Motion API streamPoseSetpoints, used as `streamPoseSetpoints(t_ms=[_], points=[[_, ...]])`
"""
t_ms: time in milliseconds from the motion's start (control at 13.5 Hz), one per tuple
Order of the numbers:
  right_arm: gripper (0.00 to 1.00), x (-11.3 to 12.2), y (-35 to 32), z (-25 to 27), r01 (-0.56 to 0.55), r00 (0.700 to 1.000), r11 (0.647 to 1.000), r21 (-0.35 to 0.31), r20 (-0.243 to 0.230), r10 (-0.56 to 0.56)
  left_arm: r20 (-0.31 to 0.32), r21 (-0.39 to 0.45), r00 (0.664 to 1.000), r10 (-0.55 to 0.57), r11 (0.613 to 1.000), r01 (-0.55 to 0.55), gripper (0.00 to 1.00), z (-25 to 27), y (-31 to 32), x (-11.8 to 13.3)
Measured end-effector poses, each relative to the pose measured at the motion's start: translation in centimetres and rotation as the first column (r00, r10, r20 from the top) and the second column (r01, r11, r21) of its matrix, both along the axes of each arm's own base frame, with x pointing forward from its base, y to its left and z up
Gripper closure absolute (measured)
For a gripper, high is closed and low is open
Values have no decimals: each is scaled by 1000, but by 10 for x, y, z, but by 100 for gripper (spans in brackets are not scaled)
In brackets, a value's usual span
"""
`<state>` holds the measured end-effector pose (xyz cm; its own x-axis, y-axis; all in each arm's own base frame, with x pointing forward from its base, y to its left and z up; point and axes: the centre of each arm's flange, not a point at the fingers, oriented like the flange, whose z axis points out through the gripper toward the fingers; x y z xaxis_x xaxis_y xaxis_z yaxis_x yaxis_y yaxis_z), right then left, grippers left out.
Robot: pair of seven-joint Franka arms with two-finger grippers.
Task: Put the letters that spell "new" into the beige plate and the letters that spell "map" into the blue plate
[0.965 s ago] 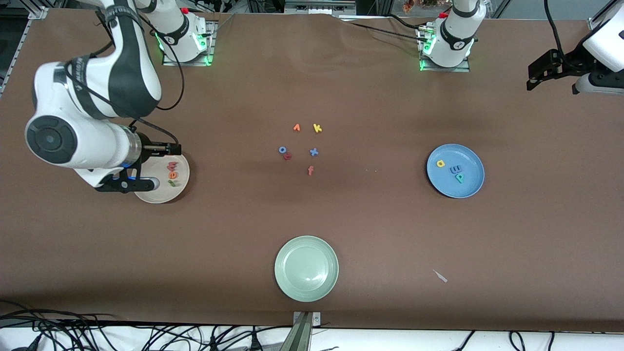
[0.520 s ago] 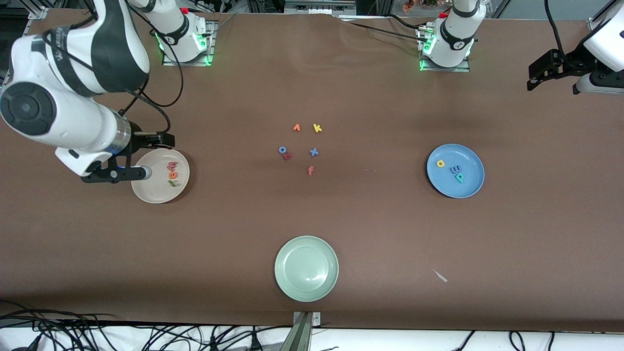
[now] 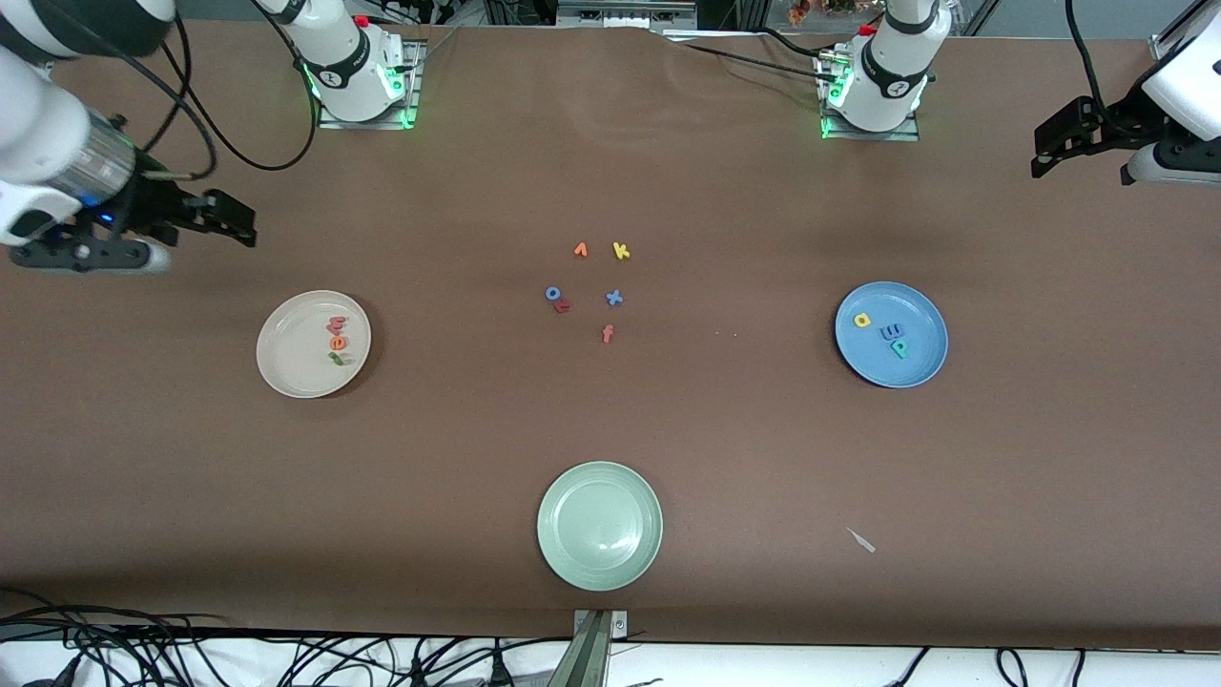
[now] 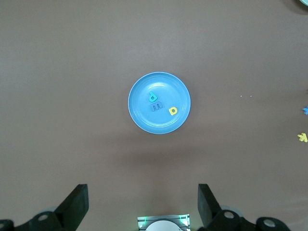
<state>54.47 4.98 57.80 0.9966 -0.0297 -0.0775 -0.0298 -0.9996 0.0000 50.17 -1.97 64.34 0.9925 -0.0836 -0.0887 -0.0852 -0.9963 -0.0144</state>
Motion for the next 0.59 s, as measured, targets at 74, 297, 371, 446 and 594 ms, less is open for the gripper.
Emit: streamPoseSetpoints(t_ms=[74,297,371,446,594], points=[[0,-7,-7,8,15,1000,1000,8,-4,-15,0,0,1000,0,1000,0,0,0,0,0],[0,-15,-11,15,23,999,1000,15,-23,-23,0,0,1000,-1,1000,1,0,0,-1,0],[0,-15,-13,15,25,999,1000,14,-31,-25,0,0,1000,-2,1000,2,0,0,-1,0],[0,-16,-15,15,30,999,999,14,-36,-30,0,0,1000,-3,1000,3,0,0,-1,0],[0,-14,-21,15,40,999,999,14,-37,-40,0,0,1000,-3,1000,3,0,0,-2,0]])
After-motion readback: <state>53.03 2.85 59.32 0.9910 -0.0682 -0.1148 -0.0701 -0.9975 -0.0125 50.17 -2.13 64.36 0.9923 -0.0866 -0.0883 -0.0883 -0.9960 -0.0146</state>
